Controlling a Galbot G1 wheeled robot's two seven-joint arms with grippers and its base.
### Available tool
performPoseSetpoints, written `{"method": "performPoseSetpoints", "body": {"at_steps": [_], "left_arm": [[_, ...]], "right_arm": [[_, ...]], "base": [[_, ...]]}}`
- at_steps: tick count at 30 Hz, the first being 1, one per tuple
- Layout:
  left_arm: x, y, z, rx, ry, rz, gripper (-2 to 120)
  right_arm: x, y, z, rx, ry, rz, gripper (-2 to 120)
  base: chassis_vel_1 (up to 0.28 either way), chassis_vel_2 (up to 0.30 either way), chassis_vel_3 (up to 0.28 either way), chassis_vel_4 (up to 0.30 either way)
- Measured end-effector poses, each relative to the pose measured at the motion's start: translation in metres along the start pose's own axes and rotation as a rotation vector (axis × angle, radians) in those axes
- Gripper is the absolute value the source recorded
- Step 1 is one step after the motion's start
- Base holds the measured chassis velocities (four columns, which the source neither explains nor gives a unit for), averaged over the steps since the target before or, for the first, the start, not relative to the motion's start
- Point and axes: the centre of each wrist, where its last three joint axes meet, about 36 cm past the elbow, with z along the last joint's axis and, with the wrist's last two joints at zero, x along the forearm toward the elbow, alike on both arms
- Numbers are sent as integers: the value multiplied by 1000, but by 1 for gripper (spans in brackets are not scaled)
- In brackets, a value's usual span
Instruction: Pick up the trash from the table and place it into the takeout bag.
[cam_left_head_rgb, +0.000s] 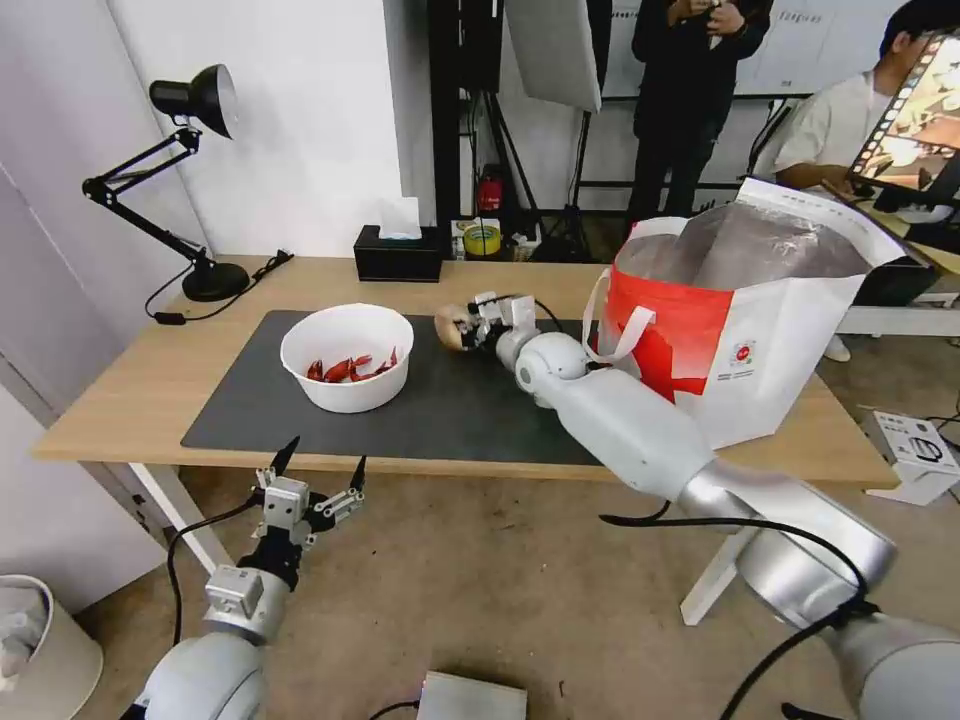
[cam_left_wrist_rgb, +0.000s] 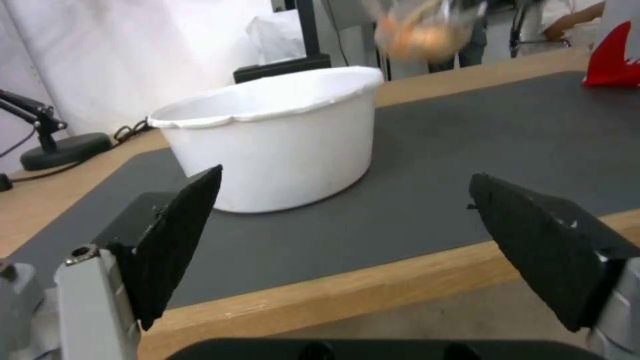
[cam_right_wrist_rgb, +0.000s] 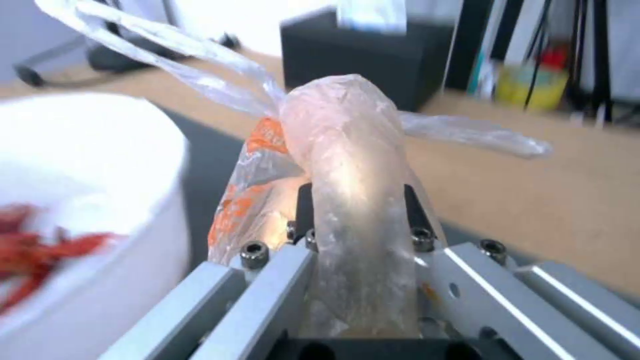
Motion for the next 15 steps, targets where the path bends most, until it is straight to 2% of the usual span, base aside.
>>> {"method": "performPoseSetpoints", "body": {"at_steps": [1, 5, 6, 8, 9, 12, 14, 15], "left_arm": [[0, 0, 0, 0, 0, 0, 100], [1, -2, -2, 6, -6, 1, 100], [1, -2, -2, 6, -6, 1, 100], [2, -2, -4, 6, -7, 0, 100], [2, -2, -4, 6, -7, 0, 100], [2, -1, -4, 4, -7, -3, 100], [2, -1, -4, 4, -7, -3, 100], [3, -1, -4, 5, -7, -3, 100]], "right_arm": [[0, 0, 0, 0, 0, 0, 4], [50, 16, -40, 19, -116, 34, 4], [50, 16, -40, 19, -116, 34, 4], [83, 15, -62, 3, -168, 94, 4], [83, 15, -62, 3, -168, 94, 4], [131, 2, -93, 10, -230, 189, 4], [138, -2, -98, 15, -234, 206, 4], [167, -14, -113, 35, -236, 265, 4]], "base": [[0, 0, 0, 0], [0, 0, 0, 0], [0, 0, 0, 0], [0, 0, 0, 0], [0, 0, 0, 0], [0, 0, 0, 0], [0, 0, 0, 0], [0, 0, 0, 0]]}}
